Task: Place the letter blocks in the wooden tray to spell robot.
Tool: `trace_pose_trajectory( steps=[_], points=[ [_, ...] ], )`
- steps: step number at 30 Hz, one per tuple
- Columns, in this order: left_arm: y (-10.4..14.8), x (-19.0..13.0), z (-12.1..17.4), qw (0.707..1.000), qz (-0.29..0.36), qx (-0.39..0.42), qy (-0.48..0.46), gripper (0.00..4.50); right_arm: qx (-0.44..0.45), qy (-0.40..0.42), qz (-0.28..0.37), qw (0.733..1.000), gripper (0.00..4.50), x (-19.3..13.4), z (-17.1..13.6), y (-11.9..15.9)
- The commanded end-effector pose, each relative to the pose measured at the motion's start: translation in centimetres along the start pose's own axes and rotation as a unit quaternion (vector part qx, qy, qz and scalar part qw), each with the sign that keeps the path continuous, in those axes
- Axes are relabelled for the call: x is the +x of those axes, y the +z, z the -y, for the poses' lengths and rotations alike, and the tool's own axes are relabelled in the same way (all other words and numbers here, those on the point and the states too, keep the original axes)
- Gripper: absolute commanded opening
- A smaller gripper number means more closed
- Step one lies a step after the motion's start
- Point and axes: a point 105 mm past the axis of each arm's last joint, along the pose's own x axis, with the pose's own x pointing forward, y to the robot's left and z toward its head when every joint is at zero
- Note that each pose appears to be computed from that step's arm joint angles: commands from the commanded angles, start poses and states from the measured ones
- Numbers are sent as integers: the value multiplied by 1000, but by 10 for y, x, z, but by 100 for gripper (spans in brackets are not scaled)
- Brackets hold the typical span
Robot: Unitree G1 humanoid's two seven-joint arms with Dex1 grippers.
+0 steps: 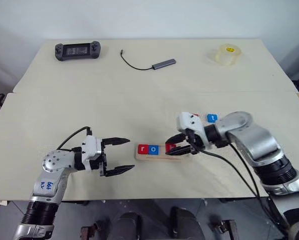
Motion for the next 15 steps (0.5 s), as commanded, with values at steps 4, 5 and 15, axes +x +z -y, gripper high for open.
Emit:
trace_pose_trajectory(
  steps=[4, 5, 15],
  points=[
    [7, -2, 1, 1000, 5, 15, 12, 450, -27, -41, -9, 999, 143, 17, 8, 5],
    [7, -3, 2, 1000, 5, 15, 12, 450, -28, -43, -10, 999, 143, 19, 9, 5],
    [8, -1, 5, 1000, 6, 14, 18, 450, -37, -34, -15, 999, 236, 25, 9, 5]
  ],
)
